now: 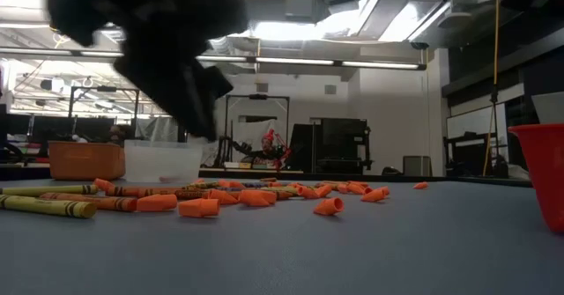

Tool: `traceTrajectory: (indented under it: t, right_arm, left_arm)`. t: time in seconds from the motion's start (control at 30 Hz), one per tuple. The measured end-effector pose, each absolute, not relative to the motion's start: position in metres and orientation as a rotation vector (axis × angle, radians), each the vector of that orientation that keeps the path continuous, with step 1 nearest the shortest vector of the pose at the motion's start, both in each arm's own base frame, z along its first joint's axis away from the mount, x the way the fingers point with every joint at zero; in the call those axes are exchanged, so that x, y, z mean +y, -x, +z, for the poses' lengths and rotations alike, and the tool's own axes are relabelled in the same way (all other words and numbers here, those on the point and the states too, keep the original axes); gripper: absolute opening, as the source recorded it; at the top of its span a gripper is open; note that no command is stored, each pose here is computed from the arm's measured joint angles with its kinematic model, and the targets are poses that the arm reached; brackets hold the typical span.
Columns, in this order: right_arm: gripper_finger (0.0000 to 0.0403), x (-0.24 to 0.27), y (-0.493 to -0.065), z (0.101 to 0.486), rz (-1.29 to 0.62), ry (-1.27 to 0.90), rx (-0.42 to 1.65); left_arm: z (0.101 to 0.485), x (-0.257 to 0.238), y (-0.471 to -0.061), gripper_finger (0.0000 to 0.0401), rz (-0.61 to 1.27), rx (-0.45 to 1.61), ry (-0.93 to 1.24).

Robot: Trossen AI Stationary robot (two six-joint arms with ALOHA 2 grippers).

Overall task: Sort crayons
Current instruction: Put the yellow crayon into the orange bin

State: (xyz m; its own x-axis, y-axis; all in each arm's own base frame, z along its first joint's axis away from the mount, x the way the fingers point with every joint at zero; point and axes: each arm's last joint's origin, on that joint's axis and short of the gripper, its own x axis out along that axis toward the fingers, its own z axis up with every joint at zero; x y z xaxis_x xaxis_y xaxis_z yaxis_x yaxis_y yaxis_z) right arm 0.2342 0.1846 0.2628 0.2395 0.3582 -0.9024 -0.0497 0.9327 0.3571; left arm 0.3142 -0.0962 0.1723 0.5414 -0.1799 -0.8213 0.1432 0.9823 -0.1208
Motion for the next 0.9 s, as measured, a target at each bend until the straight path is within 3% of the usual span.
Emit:
traceTrajectory:
  t: [0.4, 0.9]
  right_arm:
    - [0.0137, 0.185, -0.234, 0.263, 0.286, -0.275, 1.302]
    - [0.0137, 0.185, -0.235, 0.263, 0.290, -0.277, 1.295]
  left_arm:
    - [0.167, -0.142, -0.287, 0.0132, -0.327, 1.095, -0.003]
    - [0.140, -0.165, -0.280, 0.0132, -0.245, 1.164, -0.042]
